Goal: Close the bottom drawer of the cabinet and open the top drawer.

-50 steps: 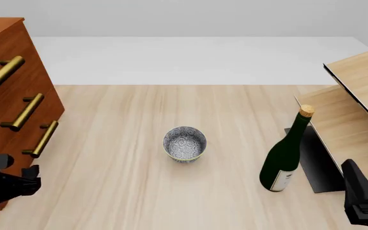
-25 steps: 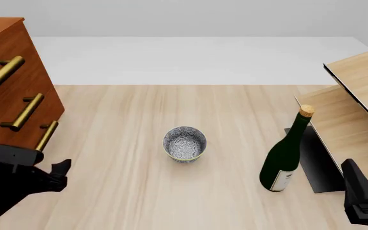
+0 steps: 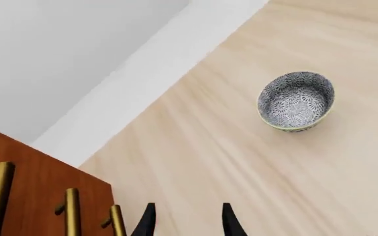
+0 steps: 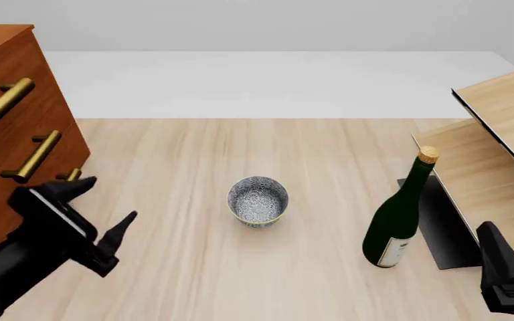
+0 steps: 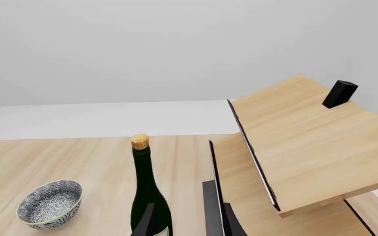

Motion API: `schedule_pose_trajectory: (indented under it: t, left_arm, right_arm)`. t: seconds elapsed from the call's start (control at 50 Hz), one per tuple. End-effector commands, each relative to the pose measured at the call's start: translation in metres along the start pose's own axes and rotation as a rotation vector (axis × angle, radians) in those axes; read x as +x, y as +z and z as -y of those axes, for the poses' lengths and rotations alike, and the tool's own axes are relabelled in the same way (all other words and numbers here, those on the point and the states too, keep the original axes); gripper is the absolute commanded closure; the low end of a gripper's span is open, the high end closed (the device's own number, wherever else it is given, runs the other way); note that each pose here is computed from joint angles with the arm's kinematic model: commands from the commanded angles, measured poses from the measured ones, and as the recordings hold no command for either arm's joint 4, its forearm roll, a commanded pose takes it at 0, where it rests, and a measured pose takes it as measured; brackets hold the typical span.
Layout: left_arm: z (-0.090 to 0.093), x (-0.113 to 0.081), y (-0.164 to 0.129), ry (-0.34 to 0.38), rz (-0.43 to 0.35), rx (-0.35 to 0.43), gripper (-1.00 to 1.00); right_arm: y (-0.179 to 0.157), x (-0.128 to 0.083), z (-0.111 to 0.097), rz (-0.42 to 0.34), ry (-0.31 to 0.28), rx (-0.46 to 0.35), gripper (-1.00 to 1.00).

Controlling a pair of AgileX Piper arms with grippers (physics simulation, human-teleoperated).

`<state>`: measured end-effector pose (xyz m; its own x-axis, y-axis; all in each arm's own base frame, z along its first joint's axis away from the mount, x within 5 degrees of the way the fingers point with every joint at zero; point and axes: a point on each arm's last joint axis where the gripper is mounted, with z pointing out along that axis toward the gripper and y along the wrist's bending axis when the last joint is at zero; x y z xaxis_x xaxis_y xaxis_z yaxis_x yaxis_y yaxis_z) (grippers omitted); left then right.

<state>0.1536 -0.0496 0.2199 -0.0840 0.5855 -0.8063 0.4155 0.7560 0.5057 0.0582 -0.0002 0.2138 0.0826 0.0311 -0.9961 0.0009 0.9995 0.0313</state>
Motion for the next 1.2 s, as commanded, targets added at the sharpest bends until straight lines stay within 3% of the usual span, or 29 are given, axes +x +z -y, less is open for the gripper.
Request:
schedule_pose_trajectory:
  t: [0.02, 0.22, 0.36, 0.5, 0.54, 0.58, 0.6, 0.7, 0.72, 0.76, 0.82, 0.84, 0.86, 0.96, 0.98, 1.08, 1.1, 1.14, 1.2]
  left_arm:
    - [0.005, -0.005, -0.005, 0.203, 0.096, -0.020, -1.00]
    - [-0.001, -0.020, -0.003, 0.271, 0.127, -0.029, -1.00]
    - [-0.005, -0.027, -0.001, 0.429, 0.154, -0.067, -1.00]
    - [-0.018, -0.042, -0.001, 0.442, 0.147, -0.088, -1.00]
    - [-0.017, -0.038, 0.000, 0.491, 0.143, -0.103, -1.00]
    - [-0.021, -0.042, 0.000, 0.489, 0.143, -0.108, -1.00]
    - [-0.019, -0.038, 0.001, 0.532, 0.141, -0.119, -1.00]
    - [-0.025, -0.042, -0.001, 0.570, 0.139, -0.151, -1.00]
    - [-0.023, -0.032, 0.000, 0.635, 0.132, -0.180, -1.00]
    - [-0.030, -0.042, -0.002, 0.592, 0.126, -0.171, -1.00]
    - [-0.033, -0.045, -0.003, 0.591, 0.123, -0.172, -1.00]
    - [-0.032, -0.041, -0.002, 0.627, 0.108, -0.178, -1.00]
    - [-0.033, -0.044, -0.003, 0.612, 0.113, -0.177, -1.00]
    - [-0.033, -0.033, -0.001, 0.682, 0.076, -0.197, -1.00]
    - [-0.038, -0.039, -0.004, 0.650, 0.083, -0.203, -1.00]
    - [-0.038, -0.030, -0.004, 0.707, 0.055, -0.231, -1.00]
    - [-0.041, -0.034, -0.005, 0.689, 0.054, -0.234, -1.00]
    - [-0.039, -0.026, -0.004, 0.740, 0.042, -0.249, -1.00]
    - [-0.045, -0.031, -0.006, 0.731, 0.036, -0.263, -1.00]
  right_arm:
    - [0.000, 0.000, 0.000, 0.000, 0.000, 0.001, -1.00]
    - [0.000, 0.000, 0.000, 0.001, -0.001, 0.001, -1.00]
    - [0.000, 0.000, 0.000, 0.001, -0.002, 0.001, -1.00]
    - [0.000, 0.000, 0.000, 0.001, -0.002, 0.002, -1.00]
    - [0.000, 0.000, 0.000, 0.001, -0.003, 0.002, -1.00]
    - [0.000, 0.000, 0.000, 0.001, -0.004, 0.002, -1.00]
    - [0.000, 0.000, 0.000, 0.001, -0.003, 0.002, -1.00]
    - [0.000, 0.000, 0.000, 0.000, -0.004, 0.002, -1.00]
    - [0.000, 0.000, 0.000, 0.000, -0.003, 0.002, -1.00]
    - [0.000, 0.000, 0.000, 0.000, -0.003, 0.002, -1.00]
    - [0.000, 0.000, 0.000, 0.000, -0.004, 0.002, -1.00]
    - [0.000, 0.000, 0.000, 0.000, -0.004, 0.002, -1.00]
    - [0.000, 0.000, 0.000, 0.000, -0.005, 0.002, -1.00]
    - [0.000, 0.000, 0.000, 0.000, -0.004, 0.001, -1.00]
    - [0.000, 0.000, 0.000, -0.001, -0.004, 0.001, -1.00]
    - [-0.001, 0.000, 0.000, -0.001, -0.004, 0.000, -1.00]
    - [-0.001, 0.000, 0.000, -0.001, -0.004, 0.000, -1.00]
    - [-0.001, 0.000, 0.000, -0.001, -0.004, 0.000, -1.00]
    - [-0.001, 0.000, 0.000, -0.001, -0.004, -0.001, -1.00]
